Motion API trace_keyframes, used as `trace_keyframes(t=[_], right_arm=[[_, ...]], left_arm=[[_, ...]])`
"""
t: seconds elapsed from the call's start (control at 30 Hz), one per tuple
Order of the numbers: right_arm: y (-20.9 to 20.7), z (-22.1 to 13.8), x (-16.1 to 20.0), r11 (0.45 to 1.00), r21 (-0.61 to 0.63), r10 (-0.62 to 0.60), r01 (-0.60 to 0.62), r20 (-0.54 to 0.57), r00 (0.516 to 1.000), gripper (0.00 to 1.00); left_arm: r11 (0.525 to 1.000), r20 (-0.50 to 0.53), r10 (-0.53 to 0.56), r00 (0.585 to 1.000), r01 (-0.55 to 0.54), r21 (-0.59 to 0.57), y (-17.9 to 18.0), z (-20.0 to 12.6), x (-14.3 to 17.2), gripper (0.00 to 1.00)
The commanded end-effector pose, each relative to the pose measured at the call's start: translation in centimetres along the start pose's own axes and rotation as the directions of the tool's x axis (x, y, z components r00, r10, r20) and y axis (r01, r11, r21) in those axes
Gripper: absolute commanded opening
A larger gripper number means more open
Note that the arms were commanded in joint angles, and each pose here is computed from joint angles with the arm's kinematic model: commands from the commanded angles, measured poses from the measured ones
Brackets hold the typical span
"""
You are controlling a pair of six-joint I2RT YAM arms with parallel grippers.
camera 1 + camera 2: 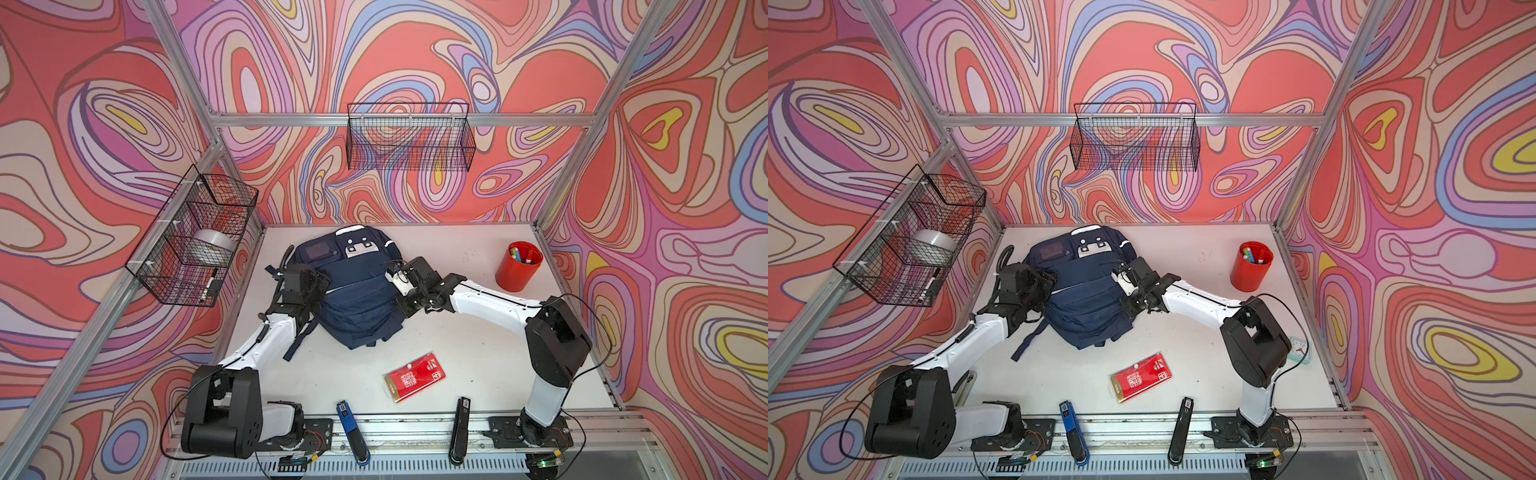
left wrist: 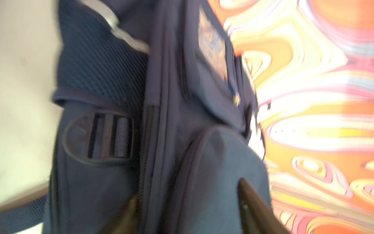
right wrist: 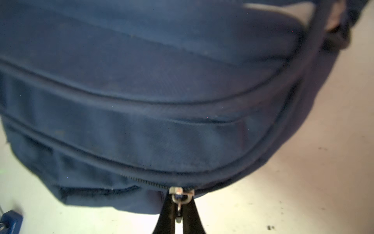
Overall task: Pack books, pencil case, and school supplies into a backpack
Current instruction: Zip the student bag at the center of the table.
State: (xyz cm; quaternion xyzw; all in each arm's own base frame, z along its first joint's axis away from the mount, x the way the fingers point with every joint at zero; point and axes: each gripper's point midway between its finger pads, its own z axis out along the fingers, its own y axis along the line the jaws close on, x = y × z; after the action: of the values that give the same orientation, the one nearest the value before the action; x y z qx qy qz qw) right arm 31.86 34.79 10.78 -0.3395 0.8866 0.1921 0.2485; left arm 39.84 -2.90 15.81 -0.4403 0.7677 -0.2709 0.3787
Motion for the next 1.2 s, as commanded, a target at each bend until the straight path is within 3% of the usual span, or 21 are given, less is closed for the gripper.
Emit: trace_keyframes(t=[0.0, 0.07, 0.33, 0.4, 0.5, 0.67, 0.77, 0.93, 1.0, 1.1, 1.17], right_arm=[[2.6, 0.2, -1.0, 0.995, -0.065, 0.076, -0.073, 0.047, 0.996, 0.00], [3.5, 0.8, -1.9, 0.991, -0.084, 0.110, -0.103, 0.081, 0.991, 0.00], [4.5, 2.4, -2.5, 0.991, -0.071, 0.122, -0.116, 0.076, 0.990, 0.00], [4.9, 2.5, -2.5, 0.989, -0.088, 0.127, -0.119, 0.085, 0.988, 0.00], [5.1, 2.7, -2.4, 0.988, -0.094, 0.133, -0.125, 0.085, 0.987, 0.00], [5.5, 2.5, -2.1, 0.989, -0.097, 0.119, -0.110, 0.083, 0.989, 0.00], [5.9, 2.5, -1.9, 0.988, -0.113, 0.114, -0.105, 0.081, 0.990, 0.00], [7.4, 2.3, -1.8, 0.988, -0.137, 0.089, -0.077, 0.086, 0.992, 0.00], [8.1, 2.1, -1.8, 0.985, -0.157, 0.088, -0.072, 0.099, 0.991, 0.00], [9.2, 2.0, -1.7, 0.981, -0.186, 0.078, -0.057, 0.106, 0.991, 0.00], [9.8, 2.2, -1.4, 0.981, -0.190, 0.063, -0.044, 0.097, 0.993, 0.00]], left_arm=[[0.993, 0.019, 0.086, 0.996, -0.087, 0.085, -4.6, -3.0, -1.5, 0.93], [0.997, 0.039, 0.063, 0.997, -0.064, 0.038, -3.8, -4.5, -2.0, 1.00], [0.998, -0.033, 0.019, 0.999, -0.021, -0.055, 0.1, -8.6, 0.1, 1.00], [0.998, -0.113, -0.059, 0.992, 0.057, -0.017, 0.6, -8.4, 2.2, 1.00], [0.969, -0.265, -0.232, 0.936, 0.245, 0.018, 0.9, -7.5, 7.5, 0.94], [0.959, -0.188, -0.269, 0.945, 0.280, 0.036, 1.0, -9.1, 11.1, 0.90], [0.941, -0.174, -0.319, 0.932, 0.333, 0.057, 0.9, -8.7, 12.2, 0.91], [0.944, -0.186, -0.325, 0.927, 0.331, -0.002, 2.3, -6.5, 14.6, 0.89], [0.937, -0.199, -0.349, 0.916, 0.343, -0.065, 3.2, -5.8, 15.7, 0.81], [0.934, -0.187, -0.358, 0.915, 0.351, -0.071, 4.0, -4.5, 16.3, 0.70], [0.934, -0.181, -0.357, 0.916, 0.351, -0.067, 4.1, -3.9, 16.4, 0.47]])
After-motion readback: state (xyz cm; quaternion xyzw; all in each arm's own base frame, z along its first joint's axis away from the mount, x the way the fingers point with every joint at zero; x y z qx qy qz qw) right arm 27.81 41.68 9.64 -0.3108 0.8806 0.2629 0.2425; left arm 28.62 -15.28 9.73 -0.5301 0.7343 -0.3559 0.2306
